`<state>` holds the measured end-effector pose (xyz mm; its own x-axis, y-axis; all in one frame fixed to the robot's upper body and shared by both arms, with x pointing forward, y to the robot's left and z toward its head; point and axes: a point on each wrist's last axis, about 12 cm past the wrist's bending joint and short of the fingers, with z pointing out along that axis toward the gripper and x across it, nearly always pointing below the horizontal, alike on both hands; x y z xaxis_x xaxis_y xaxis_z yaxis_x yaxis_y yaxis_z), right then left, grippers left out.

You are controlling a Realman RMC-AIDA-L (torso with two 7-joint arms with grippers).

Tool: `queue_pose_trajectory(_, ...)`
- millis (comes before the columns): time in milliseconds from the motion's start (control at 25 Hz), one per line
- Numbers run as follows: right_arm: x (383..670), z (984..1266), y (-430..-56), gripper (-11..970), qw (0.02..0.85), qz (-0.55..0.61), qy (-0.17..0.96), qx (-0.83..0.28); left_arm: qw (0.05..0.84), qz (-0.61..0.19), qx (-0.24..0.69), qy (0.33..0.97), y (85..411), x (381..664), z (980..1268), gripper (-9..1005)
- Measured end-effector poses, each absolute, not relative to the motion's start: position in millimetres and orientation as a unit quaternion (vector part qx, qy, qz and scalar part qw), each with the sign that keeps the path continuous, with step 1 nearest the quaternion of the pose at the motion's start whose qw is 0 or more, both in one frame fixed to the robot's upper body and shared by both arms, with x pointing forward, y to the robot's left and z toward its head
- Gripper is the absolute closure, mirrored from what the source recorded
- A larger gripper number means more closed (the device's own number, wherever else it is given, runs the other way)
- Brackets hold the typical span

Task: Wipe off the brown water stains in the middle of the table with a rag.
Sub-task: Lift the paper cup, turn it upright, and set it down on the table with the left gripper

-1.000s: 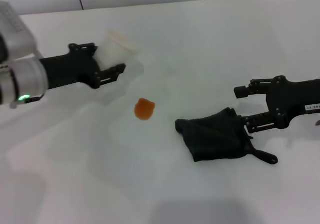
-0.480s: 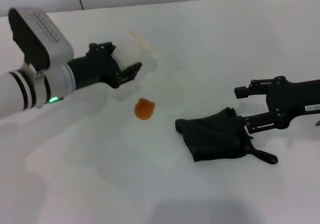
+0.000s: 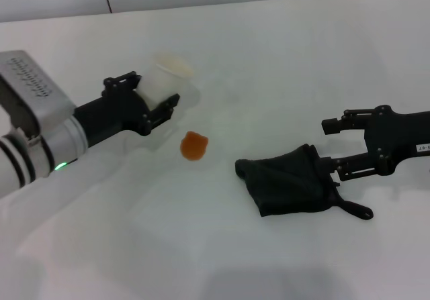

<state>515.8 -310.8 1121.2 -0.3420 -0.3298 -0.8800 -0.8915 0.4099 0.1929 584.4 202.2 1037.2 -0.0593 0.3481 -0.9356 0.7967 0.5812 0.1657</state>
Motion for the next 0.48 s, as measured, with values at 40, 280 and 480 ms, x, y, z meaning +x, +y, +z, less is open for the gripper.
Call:
queue_pose_trajectory(40,515.4,1120.9,-311.2,134,0.398,0.353,0.74,-0.412,0.553,-0.205,0.404,0.7,204.9,583.3,1036.9,428)
queue_pose_trajectory(280,514.6,1119.4,-311.0,137,0.396,0.355,0.741,-0.409,0.552,-0.198,0.392,0.708,215.6,579.3,1032.9,431)
queue_pose_trajectory(480,514.7,1117.4,-310.1,139,0.395,0.36,0.742,-0.406,0.547,-0.195,0.396,0.712,215.8,577.7,1030.3,434)
